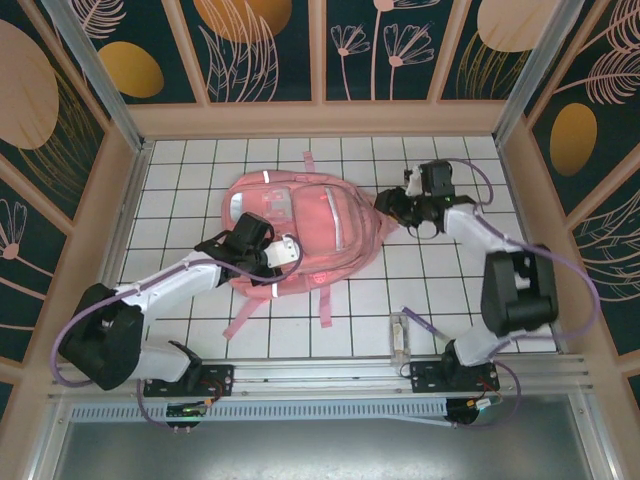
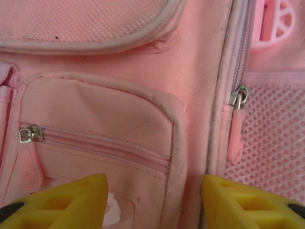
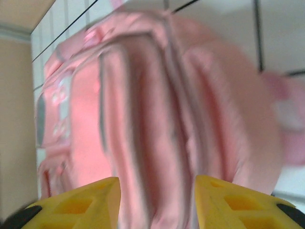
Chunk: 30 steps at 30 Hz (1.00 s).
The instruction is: Pack the student bag
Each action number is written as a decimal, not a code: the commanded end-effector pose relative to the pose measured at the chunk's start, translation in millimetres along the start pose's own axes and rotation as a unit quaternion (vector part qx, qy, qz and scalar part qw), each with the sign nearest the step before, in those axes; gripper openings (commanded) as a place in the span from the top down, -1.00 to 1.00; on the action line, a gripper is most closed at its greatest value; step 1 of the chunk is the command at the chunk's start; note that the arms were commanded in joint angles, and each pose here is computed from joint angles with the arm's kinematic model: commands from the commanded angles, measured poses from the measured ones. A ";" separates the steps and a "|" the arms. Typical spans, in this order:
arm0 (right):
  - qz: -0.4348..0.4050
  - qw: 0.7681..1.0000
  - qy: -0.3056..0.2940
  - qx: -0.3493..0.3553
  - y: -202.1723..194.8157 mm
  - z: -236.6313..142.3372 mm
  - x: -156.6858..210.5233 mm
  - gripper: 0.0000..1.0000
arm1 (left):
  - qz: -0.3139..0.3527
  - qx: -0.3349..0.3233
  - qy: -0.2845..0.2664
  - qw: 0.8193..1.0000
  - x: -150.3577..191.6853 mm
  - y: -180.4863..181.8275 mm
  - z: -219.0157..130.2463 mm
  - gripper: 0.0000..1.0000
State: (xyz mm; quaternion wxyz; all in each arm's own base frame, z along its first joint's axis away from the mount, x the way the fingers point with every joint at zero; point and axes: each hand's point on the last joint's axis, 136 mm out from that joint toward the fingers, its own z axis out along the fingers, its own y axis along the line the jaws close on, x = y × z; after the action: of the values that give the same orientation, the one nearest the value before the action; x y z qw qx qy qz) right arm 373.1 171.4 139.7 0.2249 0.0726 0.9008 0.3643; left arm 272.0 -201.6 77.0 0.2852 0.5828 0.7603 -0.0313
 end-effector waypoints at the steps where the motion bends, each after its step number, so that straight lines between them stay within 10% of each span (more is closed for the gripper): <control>1: 0.004 1.000 0.015 0.001 3.2 -5.8 40.3 0.08 | 0.032 -0.022 0.011 0.999 7.3 4.8 7.8 -0.11; 13: -0.012 0.993 0.112 -0.036 47.6 22.7 140.3 0.01 | 0.010 0.128 -0.014 0.992 14.2 -57.3 15.1 -0.36; 20: -0.040 0.992 0.115 -0.031 56.7 47.8 134.3 0.07 | 0.017 0.143 -0.025 0.989 10.9 -63.2 0.9 -0.57; 22: -0.050 0.992 0.115 -0.022 52.2 58.3 130.8 0.09 | 0.007 0.160 -0.035 0.987 5.3 -67.4 -3.7 -0.94; 26: -0.083 0.990 0.108 0.018 35.4 77.7 119.2 0.14 | 0.003 0.219 -0.034 0.975 0.7 -83.4 -14.9 -0.94; 30: -0.083 0.989 0.124 0.018 21.8 94.6 112.9 0.24 | -0.017 0.130 0.037 0.991 25.5 -54.9 4.6 -0.87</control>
State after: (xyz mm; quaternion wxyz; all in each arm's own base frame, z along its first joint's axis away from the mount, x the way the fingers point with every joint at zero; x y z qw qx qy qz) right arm 293.7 282.0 59.9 0.1093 -0.0257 0.9310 0.3472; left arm 220.6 -216.3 61.9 0.2167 0.6166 0.7412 -0.1533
